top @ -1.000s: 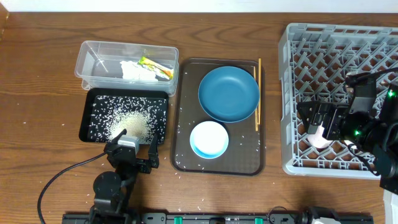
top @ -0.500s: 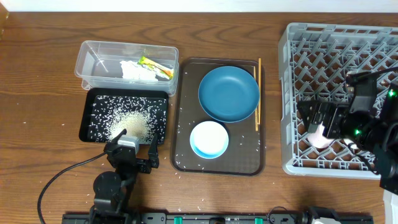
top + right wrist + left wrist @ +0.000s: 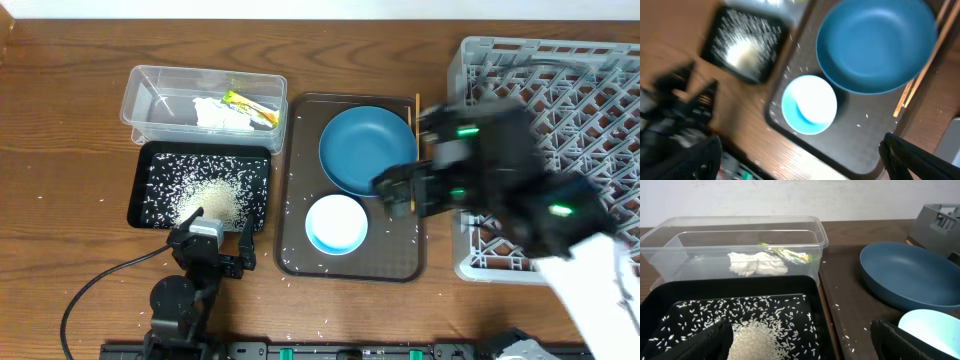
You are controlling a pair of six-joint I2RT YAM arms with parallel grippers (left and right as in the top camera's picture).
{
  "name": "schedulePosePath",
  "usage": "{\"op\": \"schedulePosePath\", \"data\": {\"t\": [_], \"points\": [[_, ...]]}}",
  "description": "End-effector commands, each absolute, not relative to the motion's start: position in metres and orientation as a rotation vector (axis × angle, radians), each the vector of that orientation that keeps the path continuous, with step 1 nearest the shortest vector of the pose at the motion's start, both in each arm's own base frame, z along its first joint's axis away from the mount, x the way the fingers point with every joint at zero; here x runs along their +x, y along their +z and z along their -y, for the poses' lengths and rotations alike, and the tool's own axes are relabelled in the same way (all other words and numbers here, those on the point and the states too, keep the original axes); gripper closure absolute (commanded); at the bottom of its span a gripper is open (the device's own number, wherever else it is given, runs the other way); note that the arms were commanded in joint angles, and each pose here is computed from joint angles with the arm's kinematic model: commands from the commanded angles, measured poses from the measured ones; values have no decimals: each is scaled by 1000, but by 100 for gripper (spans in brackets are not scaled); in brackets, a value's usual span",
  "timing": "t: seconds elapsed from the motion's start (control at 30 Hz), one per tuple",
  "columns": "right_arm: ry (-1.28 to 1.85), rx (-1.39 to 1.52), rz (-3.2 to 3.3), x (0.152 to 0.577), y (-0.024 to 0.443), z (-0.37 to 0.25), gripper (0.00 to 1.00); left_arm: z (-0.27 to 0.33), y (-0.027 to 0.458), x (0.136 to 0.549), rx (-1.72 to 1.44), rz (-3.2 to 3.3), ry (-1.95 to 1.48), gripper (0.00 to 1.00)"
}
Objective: Sort waste into correct bins and load items into the dishwasher rack
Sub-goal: 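Reach the right gripper to the small white bowl and grasp its rim, then lift the white bowl with the right gripper and set it in the rack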
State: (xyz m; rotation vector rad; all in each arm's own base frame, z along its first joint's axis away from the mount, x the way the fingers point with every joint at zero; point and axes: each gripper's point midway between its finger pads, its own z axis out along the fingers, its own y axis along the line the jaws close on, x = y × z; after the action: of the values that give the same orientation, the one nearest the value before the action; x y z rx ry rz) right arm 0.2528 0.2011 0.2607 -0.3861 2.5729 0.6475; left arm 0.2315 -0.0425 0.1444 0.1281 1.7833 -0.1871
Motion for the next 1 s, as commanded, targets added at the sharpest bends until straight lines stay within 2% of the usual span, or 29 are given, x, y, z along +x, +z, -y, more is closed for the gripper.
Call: {"op": "schedulePosePath", "data": {"t": [0.0,0.07,0.23,0.3,0.4,0.73,0.97], "points": [[469,-394,-2550,269,248,-214,1,40,132,232,120,-1808,-172,10],[503,-400,-2568,272,237,-235,1,40,132,232,121,-1809,-172,10],[327,-72,-2760,290,184,-216,7,40,132,232,120,-1808,-172,10],[338,-68,-2855,292,156,-222,14,40,132,232,120,-1809,-172,10],[359,-102,-2988,284,121,-234,31,40,132,232,121,-1808,-172,10],[134,-93,-3266,251,36,-236,44,40,132,232,120,-1809,-172,10],[94,-85,-3276,250,28,-234,96,40,132,232,120,-1809,-172,10]]}}
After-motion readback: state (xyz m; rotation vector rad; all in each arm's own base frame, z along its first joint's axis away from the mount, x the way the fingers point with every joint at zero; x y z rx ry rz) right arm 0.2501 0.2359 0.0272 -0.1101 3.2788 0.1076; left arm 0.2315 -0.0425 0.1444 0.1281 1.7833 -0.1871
